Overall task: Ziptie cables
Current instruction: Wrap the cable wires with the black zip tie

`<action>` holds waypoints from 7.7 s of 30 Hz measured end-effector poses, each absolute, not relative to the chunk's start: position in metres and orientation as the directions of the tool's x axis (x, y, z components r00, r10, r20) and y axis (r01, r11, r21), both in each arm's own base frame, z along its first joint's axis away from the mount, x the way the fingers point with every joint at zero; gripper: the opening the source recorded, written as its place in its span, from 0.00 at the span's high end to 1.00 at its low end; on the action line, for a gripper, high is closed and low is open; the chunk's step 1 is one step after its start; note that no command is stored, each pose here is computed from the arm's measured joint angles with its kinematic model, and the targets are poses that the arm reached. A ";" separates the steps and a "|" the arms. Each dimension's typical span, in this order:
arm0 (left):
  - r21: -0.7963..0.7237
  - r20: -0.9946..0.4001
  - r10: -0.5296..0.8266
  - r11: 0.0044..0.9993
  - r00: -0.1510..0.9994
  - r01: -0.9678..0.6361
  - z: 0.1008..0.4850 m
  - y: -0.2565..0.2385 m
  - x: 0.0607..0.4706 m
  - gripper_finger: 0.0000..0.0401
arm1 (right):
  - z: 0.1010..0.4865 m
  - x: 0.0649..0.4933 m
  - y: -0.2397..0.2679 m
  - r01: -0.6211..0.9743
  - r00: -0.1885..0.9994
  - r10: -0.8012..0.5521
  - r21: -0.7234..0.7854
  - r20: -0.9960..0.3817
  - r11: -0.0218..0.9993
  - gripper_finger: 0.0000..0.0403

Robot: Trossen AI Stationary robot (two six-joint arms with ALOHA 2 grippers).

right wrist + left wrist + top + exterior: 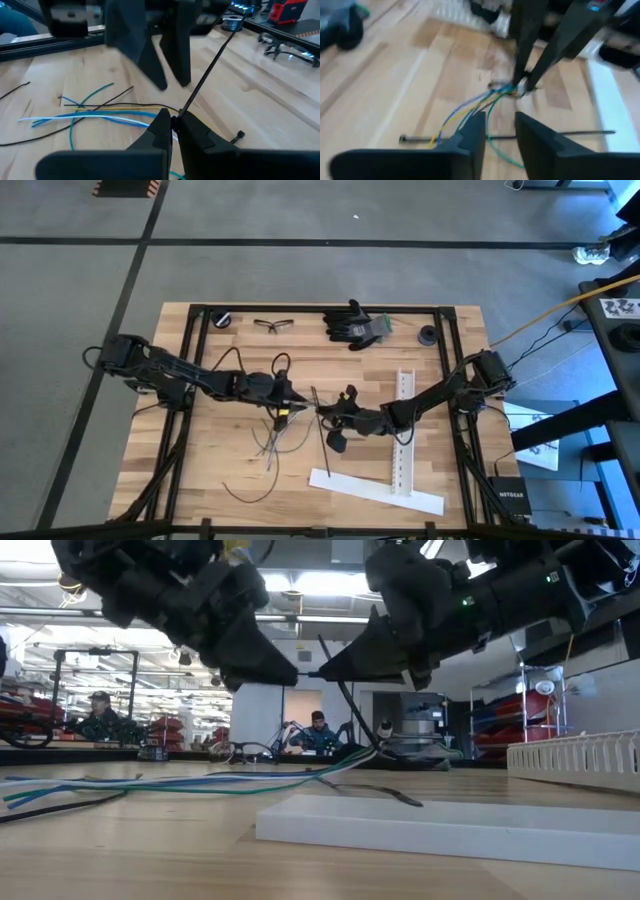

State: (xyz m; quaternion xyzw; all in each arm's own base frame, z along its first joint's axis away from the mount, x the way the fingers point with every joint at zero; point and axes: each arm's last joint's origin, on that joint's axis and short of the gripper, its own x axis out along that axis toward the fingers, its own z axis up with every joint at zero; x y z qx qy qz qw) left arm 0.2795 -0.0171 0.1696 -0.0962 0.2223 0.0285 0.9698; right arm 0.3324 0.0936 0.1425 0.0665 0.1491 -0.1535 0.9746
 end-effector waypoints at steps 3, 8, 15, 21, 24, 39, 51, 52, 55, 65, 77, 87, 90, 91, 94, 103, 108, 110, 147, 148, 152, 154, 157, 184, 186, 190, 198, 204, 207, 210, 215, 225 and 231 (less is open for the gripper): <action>-0.200 -0.440 -0.016 0.977 0.898 -0.081 0.163 -0.022 0.281 0.68 | 0.144 0.333 0.094 0.319 0.915 -0.279 0.097 -0.293 0.943 1.00; -0.239 -0.351 -0.064 0.971 0.934 -0.023 0.145 -0.035 0.297 0.59 | 0.148 0.334 0.094 0.320 0.924 -0.285 0.105 -0.257 0.942 1.00; -0.253 -0.248 -0.026 0.967 0.968 -0.038 0.135 -0.039 0.316 0.61 | 0.149 0.334 0.094 0.319 0.924 -0.286 0.100 -0.255 0.942 0.99; -0.229 -0.250 0.014 0.971 0.968 -0.073 0.133 -0.039 0.323 0.65 | 0.149 0.334 0.094 0.320 0.923 -0.287 0.098 -0.257 0.942 0.98; -0.206 -0.243 0.014 0.976 0.970 -0.065 0.134 -0.039 0.323 0.67 | 0.148 0.334 0.094 0.316 0.924 -0.282 0.098 -0.259 0.944 0.98; -0.122 -0.287 0.009 0.991 0.958 -0.046 0.130 -0.041 0.322 1.00 | 0.154 0.331 0.094 0.290 0.924 -0.250 0.103 -0.290 0.952 0.83; -0.112 -0.301 0.000 0.993 0.954 -0.036 0.129 -0.044 0.321 1.00 | 0.184 0.294 0.084 0.253 0.831 -0.194 0.044 -0.521 0.967 0.53; -0.108 -0.301 0.001 0.993 0.954 -0.035 0.129 -0.044 0.321 1.00 | 0.179 0.294 0.084 0.238 0.826 -0.176 0.049 -0.535 0.970 0.54; -0.108 -0.293 0.000 0.994 0.956 -0.033 0.130 -0.044 0.321 1.00 | 0.157 0.295 0.086 0.222 0.809 -0.157 0.049 -0.566 0.974 0.57; -0.123 -0.288 -0.002 0.992 0.958 -0.035 0.130 -0.045 0.321 1.00 | 0.118 0.318 0.092 0.222 0.852 -0.182 0.025 -0.490 0.975 0.61; -0.097 -0.310 -0.002 0.995 0.951 -0.029 0.128 -0.045 0.321 1.00 | 0.160 0.311 0.085 0.251 0.881 -0.215 0.030 -0.421 0.968 0.61; -0.095 -0.313 -0.006 0.995 0.950 -0.025 0.128 -0.046 0.320 1.00 | 0.169 0.324 0.041 0.270 0.912 -0.099 0.400 -0.399 0.876 0.61; -0.092 -0.312 -0.009 0.996 0.950 -0.021 0.128 -0.047 0.320 1.00 | 0.170 0.328 0.036 0.234 0.929 -0.051 0.475 -0.367 0.848 0.61; -0.091 -0.313 -0.010 0.996 0.950 -0.020 0.128 -0.047 0.320 1.00 | 0.168 0.328 0.035 0.234 0.925 -0.038 0.487 -0.379 0.842 0.61; -0.087 -0.312 -0.010 0.996 0.950 -0.018 0.128 -0.047 0.320 1.00 | 0.167 0.328 0.034 0.236 0.922 -0.030 0.499 -0.387 0.834 0.61; -0.079 -0.309 -0.010 0.997 0.951 -0.015 0.128 -0.047 0.320 1.00 | 0.161 0.331 0.035 0.235 0.925 -0.029 0.512 -0.378 0.826 0.74; -0.079 -0.310 -0.010 0.997 0.951 -0.015 0.128 -0.047 0.320 1.00 | 0.162 0.333 0.035 0.216 0.934 -0.028 0.500 -0.356 0.839 0.97; -0.079 -0.309 -0.011 0.997 0.951 -0.014 0.128 -0.047 0.320 1.00 | 0.159 0.333 0.035 0.215 0.932 -0.028 0.491 -0.360 0.845 0.98; -0.131 -0.285 0.008 0.990 0.958 -0.047 0.156 -0.033 0.314 0.69 | 0.163 0.335 0.037 0.132 0.949 0.000 0.397 -0.316 0.908 1.00; -0.117 -0.287 0.008 0.992 0.958 -0.044 0.156 -0.033 0.314 0.71 | 0.163 0.335 0.037 0.132 0.948 0.000 0.396 -0.317 0.908 1.00; -0.080 -0.301 0.016 0.996 0.954 -0.042 0.154 -0.032 0.314 0.85 | 0.163 0.335 0.037 0.131 0.948 0.001 0.394 -0.318 0.910 1.00; -0.058 -0.301 0.019 0.998 0.953 -0.038 0.153 -0.032 0.315 0.95 | 0.162 0.335 0.037 0.129 0.948 0.004 0.394 -0.318 0.910 1.00; -0.033 -0.294 0.058 0.997 0.954 -0.071 0.154 -0.031 0.315 0.98 | 0.163 0.335 0.036 0.151 0.950 -0.026 0.385 -0.311 0.911 1.00; -0.061 -0.354 -0.020 0.998 0.935 -0.002 0.134 -0.043 0.322 1.00 | 0.217 0.314 0.037 0.337 0.781 -0.287 -0.012 -0.555 0.941 0.92; -0.061 -0.350 -0.019 0.998 0.937 -0.003 0.135 -0.043 0.323 1.00 | 0.207 0.318 0.049 0.249 0.791 -0.164 0.065 -0.590 0.966 0.85; -0.061 -0.350 -0.017 0.998 0.937 -0.005 0.135 -0.042 0.323 1.00 | 0.189 0.327 0.070 0.146 0.804 -0.059 0.100 -0.592 0.984 0.70; -0.070 -0.350 -0.013 0.997 0.937 -0.013 0.135 -0.041 0.323 1.00 | 0.167 0.345 0.077 0.180 0.844 -0.122 0.062 -0.522 0.982 0.58; -0.069 -0.354 -0.014 0.998 0.935 -0.011 0.135 -0.041 0.323 1.00 | 0.168 0.347 0.078 0.166 0.859 -0.108 0.073 -0.500 0.983 0.69; -0.067 -0.357 -0.012 0.998 0.934 -0.013 0.135 -0.041 0.323 1.00 | 0.168 0.346 0.078 0.161 0.856 -0.110 0.058 -0.505 0.985 0.79; -0.066 -0.356 -0.009 0.998 0.935 -0.016 0.135 -0.041 0.323 1.00 | 0.168 0.346 0.078 0.145 0.856 -0.124 0.002 -0.502 0.989 0.95; -0.069 -0.346 -0.006 0.997 0.938 -0.019 0.136 -0.041 0.323 1.00 | 0.170 0.345 0.079 0.197 0.850 -0.266 -0.194 -0.455 0.961 1.00; -0.043 -0.388 -0.052 0.998 0.920 0.038 0.123 -0.052 0.324 1.00 | 0.200 0.346 0.079 0.319 0.776 -0.569 -0.608 -0.272 0.727 1.00; 0.000 -0.427 -0.045 0.999 0.903 0.050 0.122 -0.053 0.330 1.00 | 0.236 0.333 0.070 0.380 0.765 -0.592 -0.565 -0.252 0.732 1.00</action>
